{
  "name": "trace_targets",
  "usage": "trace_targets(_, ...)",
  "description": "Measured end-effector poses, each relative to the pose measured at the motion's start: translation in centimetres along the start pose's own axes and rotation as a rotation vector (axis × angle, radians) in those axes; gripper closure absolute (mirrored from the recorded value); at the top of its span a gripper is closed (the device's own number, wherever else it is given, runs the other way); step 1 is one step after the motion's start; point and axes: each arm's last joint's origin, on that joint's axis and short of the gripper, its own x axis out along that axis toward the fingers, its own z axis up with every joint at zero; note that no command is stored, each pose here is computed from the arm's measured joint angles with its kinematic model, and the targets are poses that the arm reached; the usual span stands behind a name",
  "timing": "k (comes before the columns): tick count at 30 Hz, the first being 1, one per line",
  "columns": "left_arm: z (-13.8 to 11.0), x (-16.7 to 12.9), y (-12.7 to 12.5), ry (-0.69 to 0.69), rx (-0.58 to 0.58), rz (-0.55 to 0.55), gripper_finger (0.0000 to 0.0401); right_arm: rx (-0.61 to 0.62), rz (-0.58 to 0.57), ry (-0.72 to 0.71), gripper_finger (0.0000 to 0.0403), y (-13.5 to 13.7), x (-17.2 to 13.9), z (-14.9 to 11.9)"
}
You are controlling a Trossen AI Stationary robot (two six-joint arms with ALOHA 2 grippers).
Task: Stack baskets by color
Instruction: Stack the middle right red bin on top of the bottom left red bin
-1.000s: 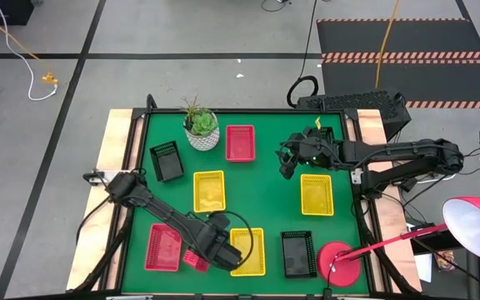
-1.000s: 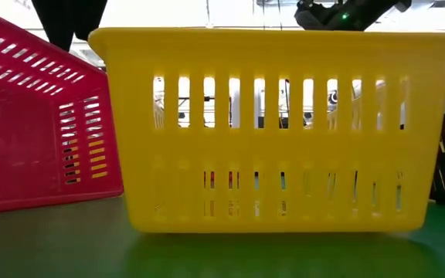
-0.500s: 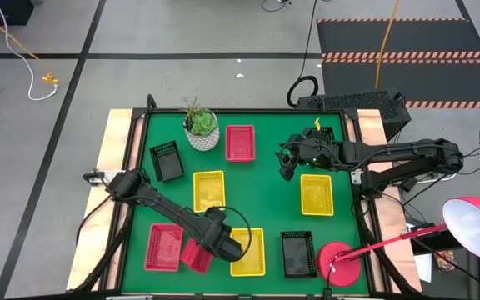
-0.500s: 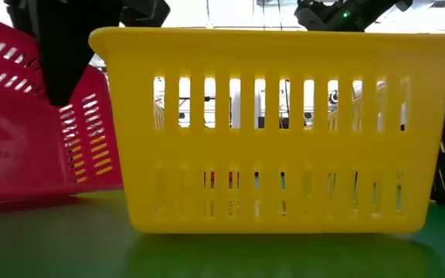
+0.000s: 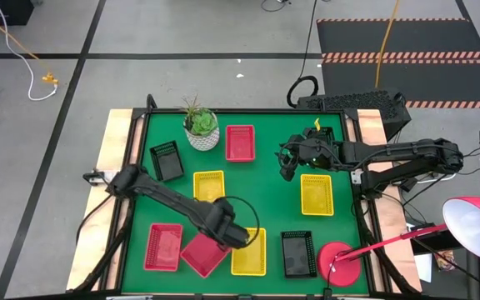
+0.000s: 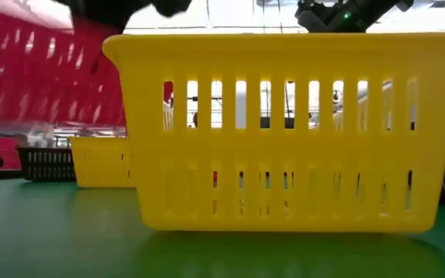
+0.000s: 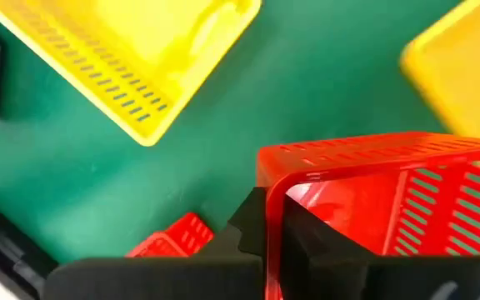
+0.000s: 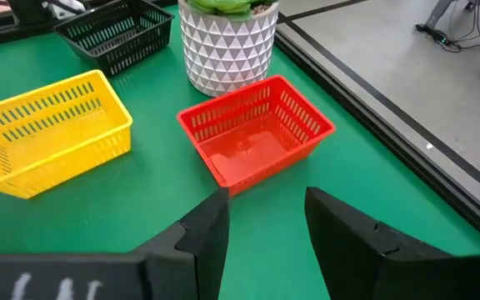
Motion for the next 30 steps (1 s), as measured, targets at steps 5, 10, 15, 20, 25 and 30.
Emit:
trace_targets(5,-0.5,-4.2,2.9,-0.084,-0.043,-0.105,0.0396,-0.003,0.007,0.011,0.0250,0.0,0.0,-0.1)
trace_targets(10,-2.8,-6.5,6.4,-0.118,-0.110,-0.164,0.0397,-0.007,0.060,0.036,0.0250,0.1,0.0,-0.2)
trace_targets(15,-5.8,-6.1,10.3,-0.097,-0.243,-0.156,0.0398,0.000,0.102,0.058,0.0250,0.2,0.0,-0.4)
trace_targets(20,-8.8,-4.8,12.5,-0.076,-0.329,-0.142,0.0399,0.008,0.119,0.063,0.0250,0.3,0.0,-0.4)
trace_targets(25,-11.2,-2.8,13.8,-0.049,-0.413,-0.181,0.0396,0.005,0.119,0.063,0.0250,0.3,0.0,-0.4)
trace_targets(30,-12.3,-0.1,14.6,-0.015,-0.478,-0.130,0.0398,0.005,0.118,0.066,0.0250,0.3,0.0,-0.4)
